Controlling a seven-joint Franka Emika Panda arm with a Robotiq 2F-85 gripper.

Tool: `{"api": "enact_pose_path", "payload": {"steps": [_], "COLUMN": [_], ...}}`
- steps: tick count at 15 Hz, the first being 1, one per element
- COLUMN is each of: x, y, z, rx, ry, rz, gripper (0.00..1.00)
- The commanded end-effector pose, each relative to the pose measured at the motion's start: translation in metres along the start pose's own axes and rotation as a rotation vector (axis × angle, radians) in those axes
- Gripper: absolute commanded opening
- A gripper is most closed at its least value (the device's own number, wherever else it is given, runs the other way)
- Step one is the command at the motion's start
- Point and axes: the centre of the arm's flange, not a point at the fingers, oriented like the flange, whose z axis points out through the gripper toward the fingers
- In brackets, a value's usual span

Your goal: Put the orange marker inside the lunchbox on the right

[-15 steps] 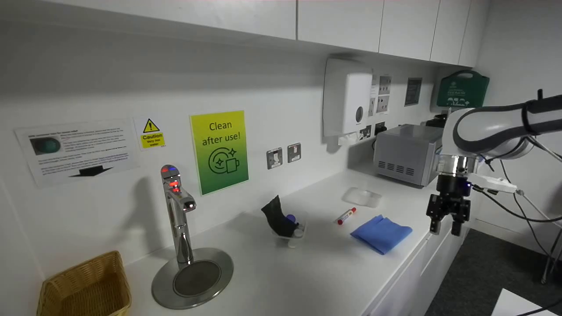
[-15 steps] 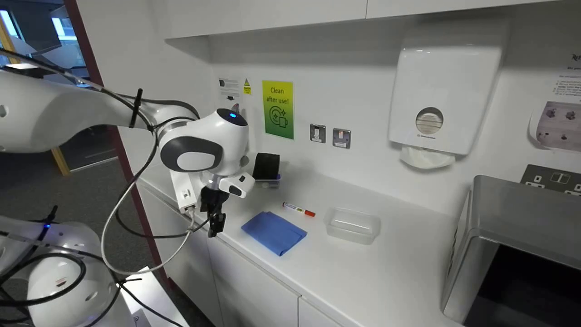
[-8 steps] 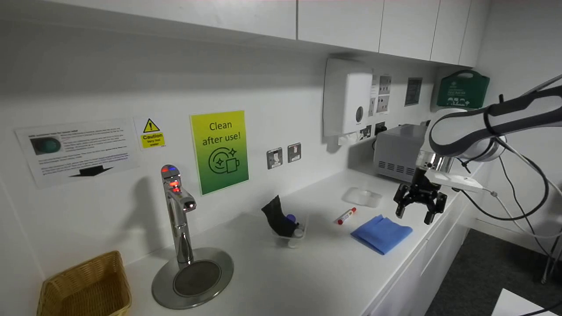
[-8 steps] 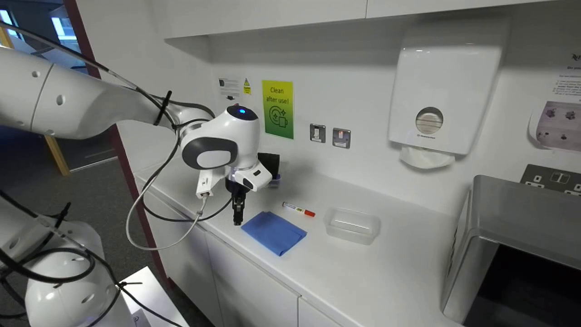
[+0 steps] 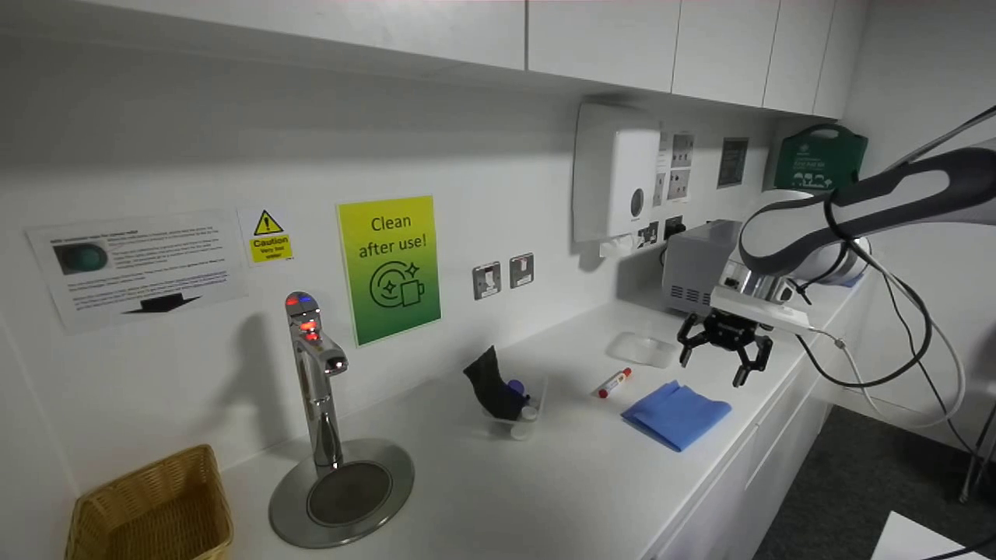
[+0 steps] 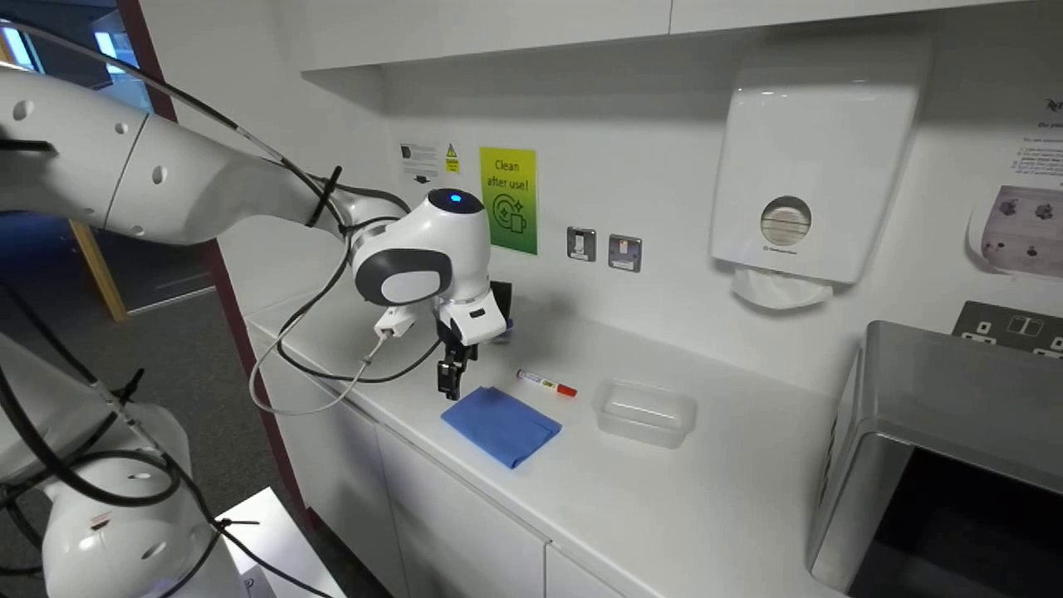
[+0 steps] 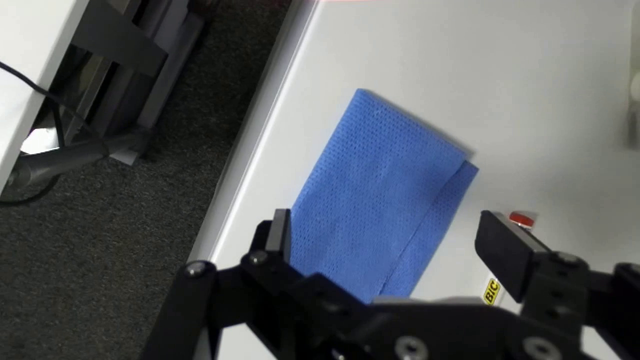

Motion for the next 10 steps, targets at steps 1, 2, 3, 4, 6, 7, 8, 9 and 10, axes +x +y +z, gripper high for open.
{"api": "enact_pose_path", "payload": {"steps": [1,2,3,4,6,7,8,9,10], "x": [0.000,0.000,0.000,0.000,0.000,0.003,0.005,0.010,0.016], "y": [0.000,0.000,0.000,0.000,0.000,-0.005,-0.007,-0.011,-0.016], "z": [0.000,0.000,-0.001,-0.001,-0.001,0.002,0.003,0.006,0.009], "rx": [0.003,0.004,0.005,0.005,0.005,0.020,0.019,0.034,0.047], "ry": [-0.001,-0.002,-0.002,-0.002,-0.002,0.004,0.010,0.046,0.074], "rz": [0.016,0.023,0.026,0.027,0.027,0.087,0.130,0.203,0.242], "gripper": [1.00,1.00,1.00,1.00,1.00,1.00,1.00,1.00,1.00]}}
